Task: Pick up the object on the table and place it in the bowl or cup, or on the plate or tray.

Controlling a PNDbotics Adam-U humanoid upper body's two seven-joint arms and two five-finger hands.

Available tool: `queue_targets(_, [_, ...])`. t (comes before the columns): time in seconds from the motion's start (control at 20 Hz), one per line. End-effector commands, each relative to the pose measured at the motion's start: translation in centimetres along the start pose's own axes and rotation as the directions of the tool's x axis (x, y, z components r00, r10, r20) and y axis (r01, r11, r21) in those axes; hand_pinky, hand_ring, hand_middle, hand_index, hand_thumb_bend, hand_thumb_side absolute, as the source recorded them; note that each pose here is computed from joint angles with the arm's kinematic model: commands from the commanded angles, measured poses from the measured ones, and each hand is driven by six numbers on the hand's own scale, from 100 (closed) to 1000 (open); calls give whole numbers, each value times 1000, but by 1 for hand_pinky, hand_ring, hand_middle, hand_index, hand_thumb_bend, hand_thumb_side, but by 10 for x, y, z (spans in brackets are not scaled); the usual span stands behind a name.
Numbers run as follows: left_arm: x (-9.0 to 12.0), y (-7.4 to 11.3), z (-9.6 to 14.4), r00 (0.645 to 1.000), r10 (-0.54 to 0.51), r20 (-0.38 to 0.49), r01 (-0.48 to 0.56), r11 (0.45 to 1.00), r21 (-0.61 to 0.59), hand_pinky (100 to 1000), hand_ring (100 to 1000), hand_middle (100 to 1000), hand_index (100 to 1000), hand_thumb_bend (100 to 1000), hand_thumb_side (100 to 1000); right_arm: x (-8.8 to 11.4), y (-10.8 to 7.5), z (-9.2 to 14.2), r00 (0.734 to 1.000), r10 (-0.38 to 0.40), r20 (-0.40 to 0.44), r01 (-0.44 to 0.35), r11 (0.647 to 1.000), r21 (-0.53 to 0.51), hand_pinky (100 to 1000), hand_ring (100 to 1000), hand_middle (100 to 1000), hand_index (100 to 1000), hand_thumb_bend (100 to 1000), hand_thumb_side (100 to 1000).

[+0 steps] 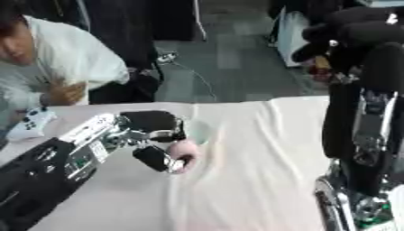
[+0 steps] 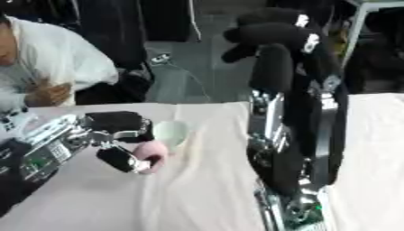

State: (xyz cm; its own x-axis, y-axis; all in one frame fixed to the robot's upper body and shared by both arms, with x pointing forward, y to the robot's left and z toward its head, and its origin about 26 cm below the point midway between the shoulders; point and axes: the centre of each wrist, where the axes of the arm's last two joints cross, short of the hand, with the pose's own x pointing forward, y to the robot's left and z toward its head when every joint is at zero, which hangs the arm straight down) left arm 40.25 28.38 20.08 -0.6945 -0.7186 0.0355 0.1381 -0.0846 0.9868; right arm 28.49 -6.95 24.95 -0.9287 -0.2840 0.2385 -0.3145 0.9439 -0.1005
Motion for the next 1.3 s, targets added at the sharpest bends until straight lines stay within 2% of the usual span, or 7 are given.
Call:
queue_targets(0.05, [-7,28,13,999,-30,-42,34,996,83,100,100,111,365,100,577,4,1,-4,1000,-3,23,3,1000,4,497,604,614,638,100,499])
queue_targets(0.3, [-17,41,15,996,-55,-76,65,989,133,100,100,113,365,100,578,4,1,-4,1000,-3,21,3,1000,5,498,605,615,638,100,499])
queue_targets(0.6, [-30,47,7,993,-77,-88,92,979,182,100,100,117,367,100,576,5,2,-4,1000,-10,24,10,1000,7,498,605,615,638,100,499])
queue_targets(0.85, [-42,47,-1,988,-120,-98,139,965,222,100,100,121,368,100,574,6,5,-5,999,-23,28,23,1000,9,498,605,615,638,100,499])
queue_targets(1.3, [-62,45,-14,965,-180,-192,227,938,261,100,100,124,368,100,572,11,10,-8,998,-55,42,55,998,5,499,605,615,638,100,500])
